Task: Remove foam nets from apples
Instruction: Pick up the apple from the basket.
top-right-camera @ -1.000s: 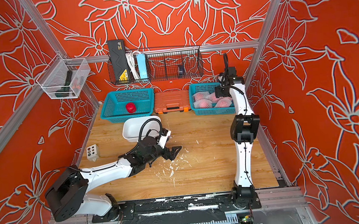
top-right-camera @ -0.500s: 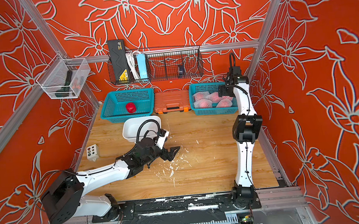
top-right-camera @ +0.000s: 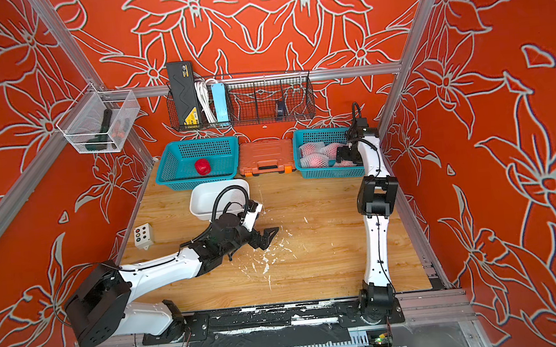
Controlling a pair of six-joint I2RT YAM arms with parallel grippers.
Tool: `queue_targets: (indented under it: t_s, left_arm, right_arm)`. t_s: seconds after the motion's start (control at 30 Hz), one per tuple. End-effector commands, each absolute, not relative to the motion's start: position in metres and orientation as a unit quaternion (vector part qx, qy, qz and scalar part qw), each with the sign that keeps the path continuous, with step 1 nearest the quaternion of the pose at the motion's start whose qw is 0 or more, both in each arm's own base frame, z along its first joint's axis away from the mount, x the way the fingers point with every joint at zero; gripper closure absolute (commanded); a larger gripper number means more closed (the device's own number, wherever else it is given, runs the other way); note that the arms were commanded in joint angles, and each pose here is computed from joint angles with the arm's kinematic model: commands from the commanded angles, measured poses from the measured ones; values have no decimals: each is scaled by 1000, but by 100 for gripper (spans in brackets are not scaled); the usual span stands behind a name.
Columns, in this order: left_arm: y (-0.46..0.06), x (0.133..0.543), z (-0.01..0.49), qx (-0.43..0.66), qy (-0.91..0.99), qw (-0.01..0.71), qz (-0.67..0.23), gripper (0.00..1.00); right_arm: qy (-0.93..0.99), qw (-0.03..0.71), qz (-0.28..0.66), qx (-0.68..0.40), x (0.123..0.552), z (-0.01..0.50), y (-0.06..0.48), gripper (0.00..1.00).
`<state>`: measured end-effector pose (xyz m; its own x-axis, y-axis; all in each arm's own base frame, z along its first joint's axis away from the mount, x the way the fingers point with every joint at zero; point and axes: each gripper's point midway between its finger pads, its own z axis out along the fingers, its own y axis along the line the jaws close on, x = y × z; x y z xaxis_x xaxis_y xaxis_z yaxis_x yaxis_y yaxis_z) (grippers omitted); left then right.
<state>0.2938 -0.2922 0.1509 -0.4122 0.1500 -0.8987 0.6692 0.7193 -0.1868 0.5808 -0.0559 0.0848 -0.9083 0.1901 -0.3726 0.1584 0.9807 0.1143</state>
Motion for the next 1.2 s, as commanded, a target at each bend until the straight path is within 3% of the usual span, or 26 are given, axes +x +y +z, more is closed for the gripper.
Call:
queue_targets:
  t_s: [0.0,0.27,0.57,0.9,1.17]
  left_arm:
    - [-289,296,146,261,796,481,-259,2]
    - [-288,297,141,262,799,478,-253,2]
    - [-287,300,146,258,798,485,-249,2]
    - [-282,300,158,249,793,499,-245,2]
    - [-275,298,172,240,785,518,-241,2]
  right_arm:
    - [975,177,82,106,584,63,-43,2]
    - [965,196,135,113,599,56,-28,15]
    - [954,243,137,115,609,95,-30,32]
    - [942,282,147,112,608,142,-31,44]
    - [933,300,171,98,595,185,-22,46]
